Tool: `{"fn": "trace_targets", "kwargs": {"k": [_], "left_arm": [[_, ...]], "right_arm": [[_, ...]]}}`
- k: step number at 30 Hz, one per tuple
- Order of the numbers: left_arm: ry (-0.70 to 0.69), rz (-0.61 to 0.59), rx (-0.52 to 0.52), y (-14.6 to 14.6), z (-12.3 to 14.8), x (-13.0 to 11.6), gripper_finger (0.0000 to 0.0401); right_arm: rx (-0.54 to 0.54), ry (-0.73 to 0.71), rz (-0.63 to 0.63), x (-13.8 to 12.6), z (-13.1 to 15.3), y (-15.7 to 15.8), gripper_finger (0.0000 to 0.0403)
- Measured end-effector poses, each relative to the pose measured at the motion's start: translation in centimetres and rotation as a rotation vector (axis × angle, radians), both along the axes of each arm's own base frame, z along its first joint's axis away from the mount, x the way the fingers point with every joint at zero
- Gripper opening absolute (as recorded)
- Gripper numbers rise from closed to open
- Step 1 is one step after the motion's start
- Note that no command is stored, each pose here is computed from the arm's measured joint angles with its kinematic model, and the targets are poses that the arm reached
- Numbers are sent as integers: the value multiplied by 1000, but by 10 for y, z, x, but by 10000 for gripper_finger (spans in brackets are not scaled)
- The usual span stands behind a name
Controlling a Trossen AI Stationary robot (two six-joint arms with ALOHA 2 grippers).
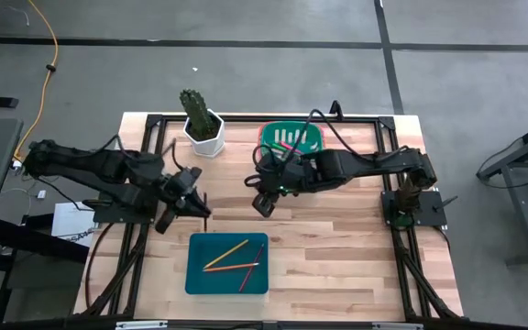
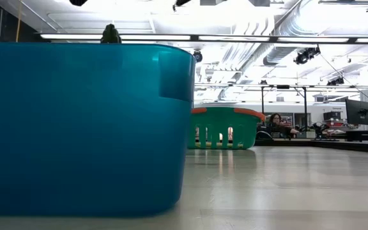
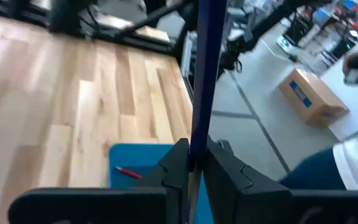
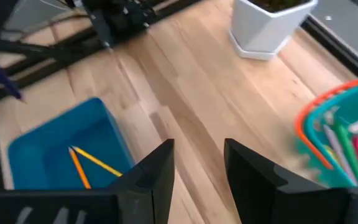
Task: Sort pens & pencils
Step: Put the blue pencil into the blue bin
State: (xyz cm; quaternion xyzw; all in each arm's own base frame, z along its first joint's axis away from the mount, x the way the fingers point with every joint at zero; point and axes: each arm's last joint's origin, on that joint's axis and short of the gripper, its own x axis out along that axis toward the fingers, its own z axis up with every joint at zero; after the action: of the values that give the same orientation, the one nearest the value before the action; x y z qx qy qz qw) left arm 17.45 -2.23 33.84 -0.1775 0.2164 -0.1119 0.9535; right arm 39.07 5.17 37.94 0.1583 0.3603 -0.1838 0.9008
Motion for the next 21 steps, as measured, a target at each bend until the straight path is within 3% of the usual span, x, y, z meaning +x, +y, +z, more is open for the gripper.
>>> {"fn": "trace_targets", "kwargs": {"k": [10,15,21], "left_arm": [[86,-132,19,-38,-25,41,24],[172,-136,42,-44,-43,54,35],[265,-129,62,-46,-62,68,17]], "right_arm": [[-45,107,-56,-37,15,-2,131],[-65,101,-55,-52,27,0,131],[-84,75,-52,-62,35,5,131]]}}
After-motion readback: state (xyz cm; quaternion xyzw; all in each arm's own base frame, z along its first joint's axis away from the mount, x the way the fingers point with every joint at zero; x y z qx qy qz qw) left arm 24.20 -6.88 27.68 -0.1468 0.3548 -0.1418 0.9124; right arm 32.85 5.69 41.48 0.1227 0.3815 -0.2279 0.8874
